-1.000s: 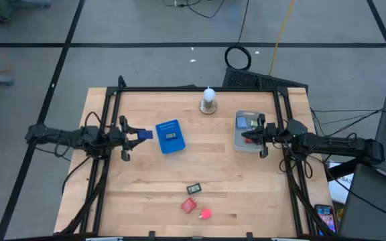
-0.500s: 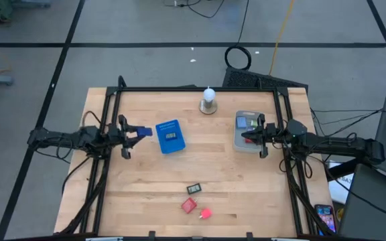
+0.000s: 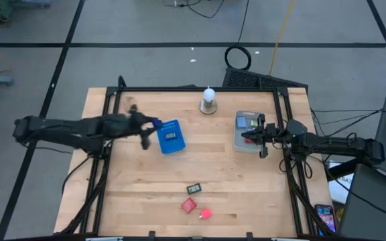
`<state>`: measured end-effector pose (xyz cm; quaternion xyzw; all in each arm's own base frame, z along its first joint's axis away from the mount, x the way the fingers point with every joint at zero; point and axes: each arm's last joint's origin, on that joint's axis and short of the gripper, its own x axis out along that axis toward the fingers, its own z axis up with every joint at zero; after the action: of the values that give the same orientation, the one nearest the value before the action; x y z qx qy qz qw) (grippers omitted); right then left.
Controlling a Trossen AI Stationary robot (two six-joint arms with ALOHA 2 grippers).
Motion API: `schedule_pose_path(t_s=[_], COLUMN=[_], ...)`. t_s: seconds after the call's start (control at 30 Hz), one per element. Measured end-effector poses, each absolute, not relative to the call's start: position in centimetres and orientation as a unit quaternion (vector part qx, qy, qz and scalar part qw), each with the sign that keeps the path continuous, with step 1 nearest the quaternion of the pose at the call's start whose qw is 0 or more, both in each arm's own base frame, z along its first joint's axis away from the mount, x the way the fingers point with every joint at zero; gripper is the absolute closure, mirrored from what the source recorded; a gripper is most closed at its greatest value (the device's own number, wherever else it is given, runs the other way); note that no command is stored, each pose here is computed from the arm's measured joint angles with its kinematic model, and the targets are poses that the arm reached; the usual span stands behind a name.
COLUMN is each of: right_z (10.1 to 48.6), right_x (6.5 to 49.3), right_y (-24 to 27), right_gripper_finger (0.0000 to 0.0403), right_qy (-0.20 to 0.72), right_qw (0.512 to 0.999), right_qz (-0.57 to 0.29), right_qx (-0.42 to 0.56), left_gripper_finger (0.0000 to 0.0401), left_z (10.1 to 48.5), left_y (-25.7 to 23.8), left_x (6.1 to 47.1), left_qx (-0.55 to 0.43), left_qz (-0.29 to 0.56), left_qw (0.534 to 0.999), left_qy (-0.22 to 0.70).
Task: Pick & Place Office items
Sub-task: Put the blue digital clock into the blue bin
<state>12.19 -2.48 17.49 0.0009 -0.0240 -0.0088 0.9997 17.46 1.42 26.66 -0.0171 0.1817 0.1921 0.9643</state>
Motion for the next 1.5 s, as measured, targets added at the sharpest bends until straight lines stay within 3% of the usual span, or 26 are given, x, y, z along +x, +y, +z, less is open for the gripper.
schedule_pose_path(t_s=[0.13,0.37,0.7,1.13,1.2,1.37,1.5], right_z=[17.5,17.4,17.4,17.4,17.4,17.4,17.4], right_x=[12.2,12.2,12.2,12.2,12.2,12.2,12.2], right_y=[-2.5,-2.5,-2.5,-2.5,-2.5,-2.5,-2.5], right_gripper_finger=[0.0403,0.0403,0.0403,0.0403,0.0403,0.0403,0.0403], right_qy=[-0.023,-0.02,-0.021,-0.02,-0.02,-0.02,-0.02], right_qw=[1.0,1.0,1.0,1.0,1.0,1.0,1.0], right_qz=[-0.009,-0.009,-0.009,-0.009,-0.009,-0.009,-0.009], right_qx=[0.001,0.002,0.001,0.001,0.001,0.0,0.001], left_gripper_finger=[0.0251,0.0251,0.0251,0.0251,0.0235,0.0142,0.009], left_z=[25.9,22.8,17.5,15.9,15.9,15.5,16.0], left_y=[2.6,4.9,6.7,6.9,6.9,6.6,6.3], left_x=[21.4,26.0,28.2,29.2,29.2,28.7,28.6], left_qx=[-0.031,-0.065,-0.095,-0.105,-0.106,-0.107,-0.105], left_qz=[0.186,0.148,0.138,0.126,0.126,0.121,0.12], left_qw=[0.931,0.892,0.848,0.846,0.846,0.834,0.835], left_qy=[0.311,0.421,0.504,0.507,0.508,0.528,0.526])
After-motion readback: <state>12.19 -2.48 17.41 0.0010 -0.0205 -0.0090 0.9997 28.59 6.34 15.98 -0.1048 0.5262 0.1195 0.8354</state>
